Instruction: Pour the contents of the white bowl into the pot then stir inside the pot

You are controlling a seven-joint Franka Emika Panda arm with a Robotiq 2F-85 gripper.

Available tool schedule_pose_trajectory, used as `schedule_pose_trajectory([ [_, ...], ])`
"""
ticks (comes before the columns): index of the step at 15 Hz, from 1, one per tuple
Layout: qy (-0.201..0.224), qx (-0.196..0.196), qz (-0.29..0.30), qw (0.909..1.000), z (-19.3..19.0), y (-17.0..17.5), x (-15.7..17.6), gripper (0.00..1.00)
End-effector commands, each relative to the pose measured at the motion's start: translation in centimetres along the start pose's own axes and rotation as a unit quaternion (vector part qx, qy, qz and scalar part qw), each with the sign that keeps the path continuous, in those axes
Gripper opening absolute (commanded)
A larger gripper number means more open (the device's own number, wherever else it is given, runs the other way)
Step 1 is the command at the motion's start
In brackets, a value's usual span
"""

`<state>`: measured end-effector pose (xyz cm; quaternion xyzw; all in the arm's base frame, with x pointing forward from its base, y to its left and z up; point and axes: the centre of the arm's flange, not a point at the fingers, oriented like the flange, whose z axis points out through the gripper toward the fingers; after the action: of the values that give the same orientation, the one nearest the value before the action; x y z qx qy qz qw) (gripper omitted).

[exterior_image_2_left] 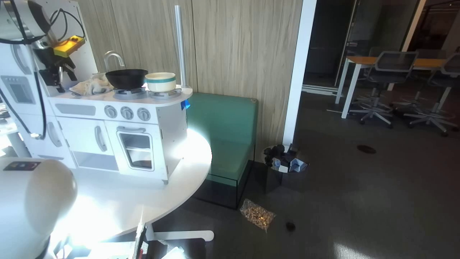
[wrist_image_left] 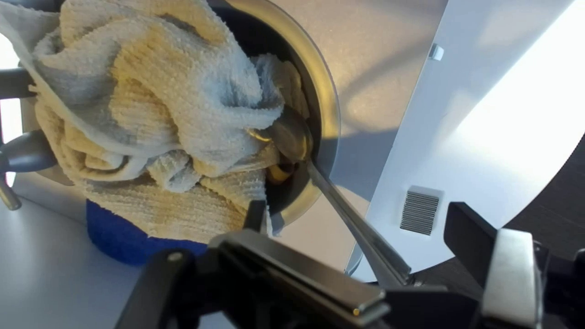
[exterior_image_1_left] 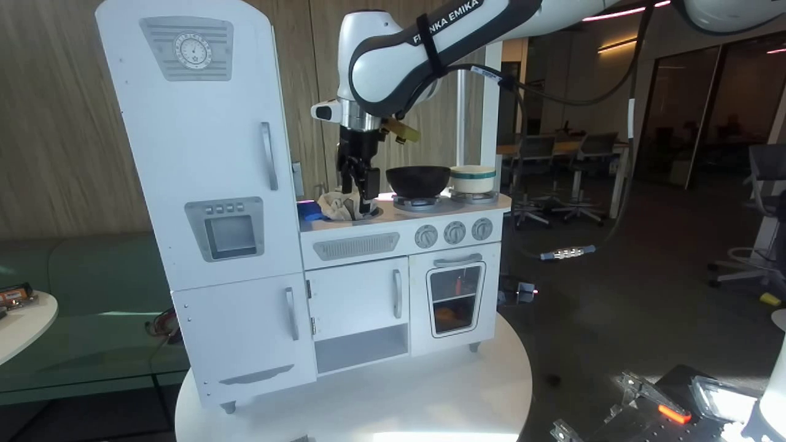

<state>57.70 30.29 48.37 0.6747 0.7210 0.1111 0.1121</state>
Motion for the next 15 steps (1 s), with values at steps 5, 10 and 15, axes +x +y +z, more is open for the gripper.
schedule_pose_trajectory([
  [5, 0.015, -0.014, 0.030, 0.9994, -0.07, 0.04, 1.41, 0.55],
  [10, 0.016, -0.021, 0.048, 0.9985, -0.37, 0.09, 1.35, 0.16],
  [15, 0.020, -0.035, 0.067, 0.9969, -0.85, 0.44, 1.25, 0.00],
])
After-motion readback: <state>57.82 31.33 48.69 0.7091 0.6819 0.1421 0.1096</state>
